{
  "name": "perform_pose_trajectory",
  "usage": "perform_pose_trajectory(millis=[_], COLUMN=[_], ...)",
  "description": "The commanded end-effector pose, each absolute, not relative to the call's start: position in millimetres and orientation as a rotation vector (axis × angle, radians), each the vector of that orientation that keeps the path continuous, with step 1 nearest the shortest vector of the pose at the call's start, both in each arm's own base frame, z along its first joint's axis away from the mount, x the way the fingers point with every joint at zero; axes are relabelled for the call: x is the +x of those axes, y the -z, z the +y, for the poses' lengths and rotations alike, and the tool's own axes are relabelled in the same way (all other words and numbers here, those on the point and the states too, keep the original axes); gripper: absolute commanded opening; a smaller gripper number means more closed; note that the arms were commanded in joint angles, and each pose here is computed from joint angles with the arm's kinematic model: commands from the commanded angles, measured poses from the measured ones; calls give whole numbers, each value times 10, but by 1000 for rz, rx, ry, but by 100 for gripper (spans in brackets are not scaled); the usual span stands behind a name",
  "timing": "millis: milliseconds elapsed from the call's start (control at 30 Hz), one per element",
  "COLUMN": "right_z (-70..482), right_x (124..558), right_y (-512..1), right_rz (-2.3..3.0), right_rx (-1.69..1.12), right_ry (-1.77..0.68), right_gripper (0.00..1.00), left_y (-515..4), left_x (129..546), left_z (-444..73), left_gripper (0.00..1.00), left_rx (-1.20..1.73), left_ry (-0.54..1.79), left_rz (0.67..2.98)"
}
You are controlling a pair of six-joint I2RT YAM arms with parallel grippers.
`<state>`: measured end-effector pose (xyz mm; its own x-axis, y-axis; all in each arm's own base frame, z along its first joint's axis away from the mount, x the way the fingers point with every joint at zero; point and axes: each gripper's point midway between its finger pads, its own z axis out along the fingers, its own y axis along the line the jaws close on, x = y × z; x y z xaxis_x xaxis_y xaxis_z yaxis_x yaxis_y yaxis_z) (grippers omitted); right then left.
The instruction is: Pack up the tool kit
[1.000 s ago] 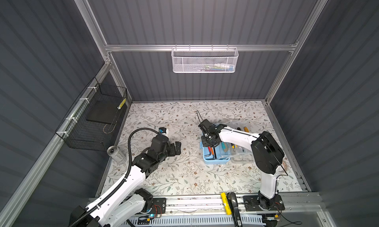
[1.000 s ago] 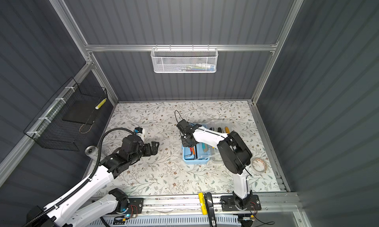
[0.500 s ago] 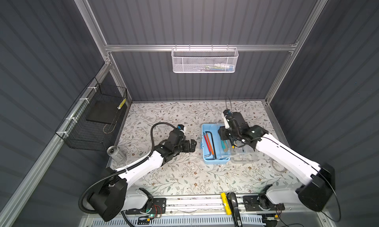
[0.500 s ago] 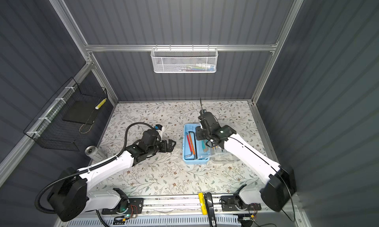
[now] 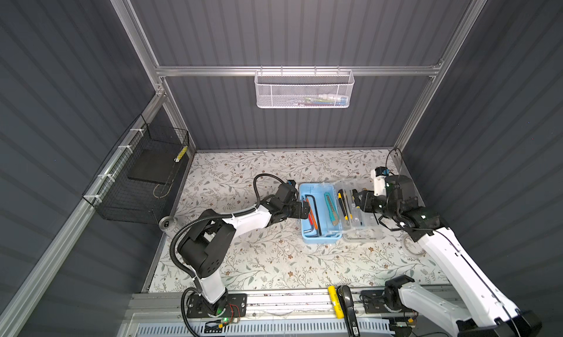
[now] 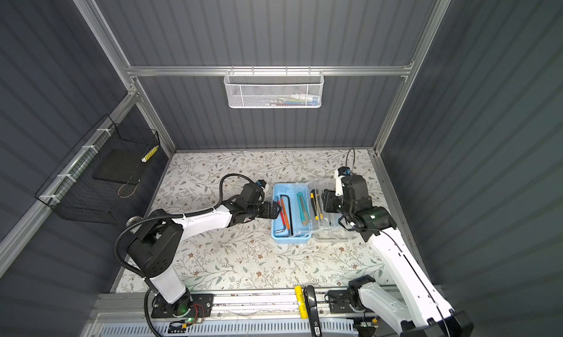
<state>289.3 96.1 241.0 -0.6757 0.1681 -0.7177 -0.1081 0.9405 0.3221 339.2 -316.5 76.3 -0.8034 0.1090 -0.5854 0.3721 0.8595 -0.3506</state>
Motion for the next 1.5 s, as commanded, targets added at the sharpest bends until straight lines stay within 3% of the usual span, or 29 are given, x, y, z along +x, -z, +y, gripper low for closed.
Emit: perform_pose_trajectory(millis=[0, 467, 800, 900, 1033, 1267, 1467], right_z=[985, 555, 417, 349, 347, 388, 482], right_x=[2805, 2854, 2975, 2989, 3048, 3082, 3125], right_y=[-2384, -2073, -1488, -1296, -1143, -801, -659], right_rz=[2290, 2299, 2381, 2396, 2413, 2507, 2550], right_rx=[34, 256, 398, 442, 457, 464, 463], right_ry=[-517, -555, -632, -612, -629, -664, -751], right_gripper=[40, 39, 34, 32, 30, 19, 16], left_y=[-657, -655, -1504, -1381, -1077, -864, -847], left_x=[3446, 3360, 3332, 3390, 3441, 3493, 3406], left_z=[-3052, -2060, -1889, -1599, -1545, -1844, -2033], left_gripper=[100, 100, 100, 99, 99, 63, 17], left_rx=[364, 167, 186, 150, 143, 211, 310], left_ry=[495, 305, 302, 173, 192, 358, 497], left_rz=[2509, 2535, 2350, 2354, 2425, 2439, 2410])
